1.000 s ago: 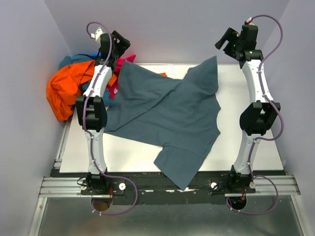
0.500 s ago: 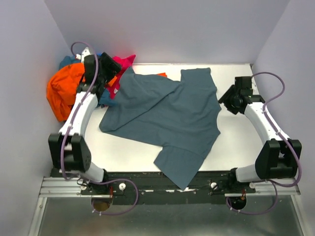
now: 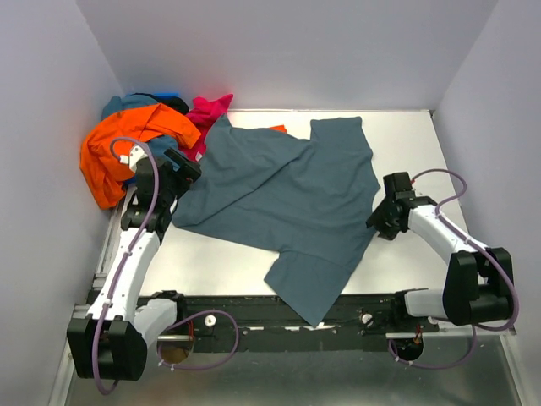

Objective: Fold and stack the t-shirts

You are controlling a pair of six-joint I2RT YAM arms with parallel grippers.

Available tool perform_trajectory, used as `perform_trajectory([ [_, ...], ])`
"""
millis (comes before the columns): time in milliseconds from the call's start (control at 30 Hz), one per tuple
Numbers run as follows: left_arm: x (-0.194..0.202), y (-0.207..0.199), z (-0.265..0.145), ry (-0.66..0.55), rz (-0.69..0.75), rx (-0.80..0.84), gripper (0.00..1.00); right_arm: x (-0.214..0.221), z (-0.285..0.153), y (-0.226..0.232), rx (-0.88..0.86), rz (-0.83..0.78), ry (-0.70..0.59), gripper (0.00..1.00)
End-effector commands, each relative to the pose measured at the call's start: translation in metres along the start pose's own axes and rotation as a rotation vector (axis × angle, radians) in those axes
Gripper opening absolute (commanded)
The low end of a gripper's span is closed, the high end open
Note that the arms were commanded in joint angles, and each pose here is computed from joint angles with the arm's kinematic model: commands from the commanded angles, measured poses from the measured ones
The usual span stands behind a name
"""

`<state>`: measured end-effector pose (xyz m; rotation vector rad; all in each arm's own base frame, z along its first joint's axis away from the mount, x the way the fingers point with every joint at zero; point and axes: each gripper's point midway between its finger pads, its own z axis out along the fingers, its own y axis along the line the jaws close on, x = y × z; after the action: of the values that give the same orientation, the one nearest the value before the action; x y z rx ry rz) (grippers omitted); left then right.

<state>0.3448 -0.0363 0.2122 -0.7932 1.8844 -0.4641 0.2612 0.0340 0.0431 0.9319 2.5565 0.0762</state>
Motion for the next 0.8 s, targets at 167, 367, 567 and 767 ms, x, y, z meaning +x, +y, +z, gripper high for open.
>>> perform_trajectory([
  [167, -0.013, -0.005, -0.011, -0.009, 0.044, -0.010, 0.99, 0.007, 0.020, -0.013, 0.101, 0.072, 0.013, 0.51],
  [367, -0.014, -0.005, -0.010, -0.010, 0.045, -0.007, 0.99, 0.006, 0.031, -0.012, 0.151, 0.078, 0.044, 0.21],
  [567, -0.008, -0.003, 0.002, 0.003, 0.026, -0.011, 0.98, -0.013, 0.021, -0.037, 0.224, 0.149, -0.030, 0.01],
  [767, 0.007, -0.014, 0.035, 0.032, -0.044, 0.043, 0.88, -0.051, 0.009, -0.082, 0.276, 0.309, -0.101, 0.01],
])
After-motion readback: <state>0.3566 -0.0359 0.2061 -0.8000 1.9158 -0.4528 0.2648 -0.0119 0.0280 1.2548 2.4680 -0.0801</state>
